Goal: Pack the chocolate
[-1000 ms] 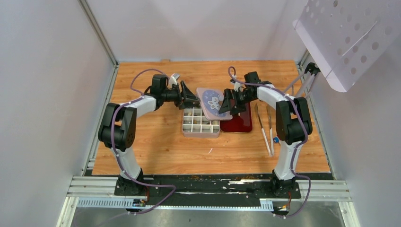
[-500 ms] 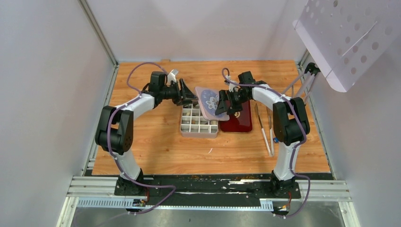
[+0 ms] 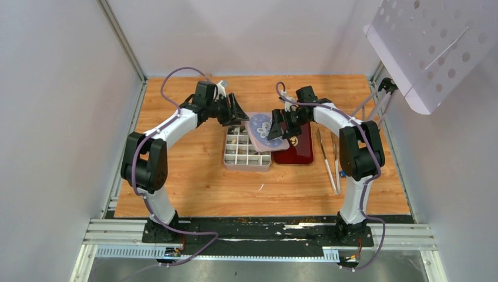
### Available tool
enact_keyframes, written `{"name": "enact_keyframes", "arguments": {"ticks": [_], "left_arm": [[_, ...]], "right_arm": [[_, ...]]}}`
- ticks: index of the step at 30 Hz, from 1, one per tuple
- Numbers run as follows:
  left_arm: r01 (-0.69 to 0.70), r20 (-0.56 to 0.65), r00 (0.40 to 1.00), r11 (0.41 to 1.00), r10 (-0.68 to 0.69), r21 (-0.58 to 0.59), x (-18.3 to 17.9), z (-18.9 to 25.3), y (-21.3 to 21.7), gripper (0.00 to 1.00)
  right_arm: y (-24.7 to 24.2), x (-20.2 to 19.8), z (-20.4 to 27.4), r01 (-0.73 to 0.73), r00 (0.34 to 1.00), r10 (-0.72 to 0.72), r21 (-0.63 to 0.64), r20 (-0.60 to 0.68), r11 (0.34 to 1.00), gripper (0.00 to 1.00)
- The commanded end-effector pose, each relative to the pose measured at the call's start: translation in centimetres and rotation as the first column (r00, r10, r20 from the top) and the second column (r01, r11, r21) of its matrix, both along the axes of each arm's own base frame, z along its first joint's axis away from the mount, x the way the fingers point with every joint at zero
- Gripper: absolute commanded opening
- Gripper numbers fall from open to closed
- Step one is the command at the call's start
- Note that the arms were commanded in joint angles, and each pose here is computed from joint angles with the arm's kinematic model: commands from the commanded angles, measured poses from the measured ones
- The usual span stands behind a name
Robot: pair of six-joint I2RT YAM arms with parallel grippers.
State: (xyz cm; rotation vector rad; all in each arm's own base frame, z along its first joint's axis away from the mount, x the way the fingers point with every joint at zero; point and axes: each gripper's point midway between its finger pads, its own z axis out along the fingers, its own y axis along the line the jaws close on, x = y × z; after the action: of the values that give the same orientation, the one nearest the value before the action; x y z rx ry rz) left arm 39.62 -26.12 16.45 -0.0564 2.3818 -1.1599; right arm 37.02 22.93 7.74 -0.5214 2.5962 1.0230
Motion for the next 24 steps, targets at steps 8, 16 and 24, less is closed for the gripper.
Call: {"name": "enact_keyframes", "arguments": {"ticks": [8, 16, 24], "left_arm": [[0.015, -0.066, 0.998, 0.997, -0.009, 0.082, -1.6, -2.2, -1.5, 0.57], [-0.058, -0.104, 0.992, 0.988, 0.074, 0.143, -0.8, -4.0, -1.3, 0.44], [0.003, -0.051, 0.999, 1.0, -0.001, 0.027, -0.8, -1.9, -2.9, 0.21]], "right_arm": [[0.3, 0.4, 0.4, -0.014, 0.999, 0.014, 0.0, 0.04, 1.0, 0.94], [0.3, 0.6, 0.7, -0.013, 0.999, 0.014, -0.004, 0.051, 1.0, 0.94], [0.0, 0.9, 2.0, -0.009, 0.997, 0.008, 0.006, 0.082, 1.0, 0.94]]}}
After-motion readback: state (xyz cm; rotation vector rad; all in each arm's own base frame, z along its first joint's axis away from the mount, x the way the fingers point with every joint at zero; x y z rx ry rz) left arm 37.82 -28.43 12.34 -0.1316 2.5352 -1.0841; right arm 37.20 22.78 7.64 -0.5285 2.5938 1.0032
